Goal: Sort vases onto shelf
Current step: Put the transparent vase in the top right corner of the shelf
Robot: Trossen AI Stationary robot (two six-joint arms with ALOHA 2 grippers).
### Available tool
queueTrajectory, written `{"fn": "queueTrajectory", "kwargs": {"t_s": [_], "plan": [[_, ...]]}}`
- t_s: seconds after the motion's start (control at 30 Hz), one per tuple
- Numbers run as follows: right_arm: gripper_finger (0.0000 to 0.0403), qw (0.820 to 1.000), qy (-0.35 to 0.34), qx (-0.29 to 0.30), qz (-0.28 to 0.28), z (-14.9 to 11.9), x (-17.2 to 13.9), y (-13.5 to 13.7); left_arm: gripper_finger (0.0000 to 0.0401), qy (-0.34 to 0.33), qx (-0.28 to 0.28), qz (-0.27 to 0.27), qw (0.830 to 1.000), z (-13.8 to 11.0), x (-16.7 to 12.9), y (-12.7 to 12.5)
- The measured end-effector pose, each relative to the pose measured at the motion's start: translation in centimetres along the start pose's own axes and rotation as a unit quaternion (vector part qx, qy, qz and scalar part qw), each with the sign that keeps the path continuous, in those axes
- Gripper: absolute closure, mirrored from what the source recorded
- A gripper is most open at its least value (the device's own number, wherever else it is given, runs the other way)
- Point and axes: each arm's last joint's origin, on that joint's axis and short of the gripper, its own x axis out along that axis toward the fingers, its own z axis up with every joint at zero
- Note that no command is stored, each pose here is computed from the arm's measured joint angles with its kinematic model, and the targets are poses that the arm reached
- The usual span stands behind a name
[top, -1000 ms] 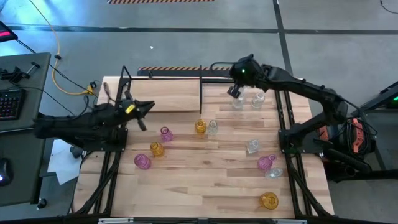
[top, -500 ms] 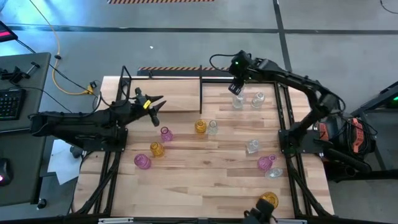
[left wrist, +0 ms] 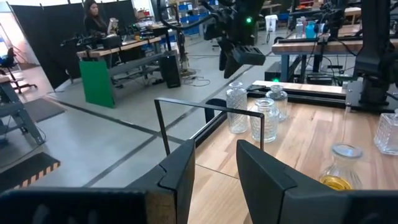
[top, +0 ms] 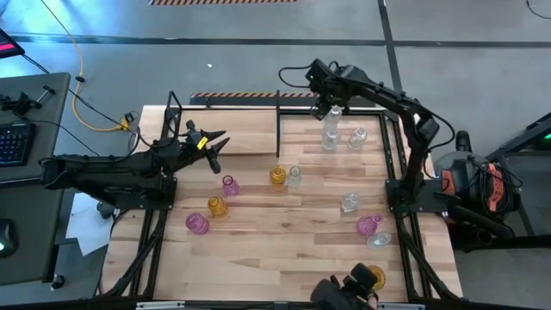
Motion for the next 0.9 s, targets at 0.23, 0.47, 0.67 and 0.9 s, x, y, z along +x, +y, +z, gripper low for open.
{"fn": "queueTrajectory", "kwargs": {"t_s": [0.23,0.47,0.67,0.9], "plan": [[0.0263,0.997,0.074,0.009,-0.004,-0.23,0.22,-0.48,0.029,0.0,-0.009,0.0,1.0,0.0,-0.01,0.0],[0.0263,0.997,0.078,-0.01,-0.007,-0.36,0.3,-0.44,0.029,0.0,-0.009,0.0,1.0,0.0,-0.01,0.0],[0.0264,0.996,0.07,-0.047,-0.004,-0.2,0.33,-0.45,0.029,0.001,-0.009,-0.001,1.0,-0.01,-0.01,-0.01],[0.0264,0.998,0.052,-0.025,-0.005,0.17,0.39,-0.44,0.029,0.002,-0.008,-0.003,1.0,-0.04,-0.01,-0.02]]}}
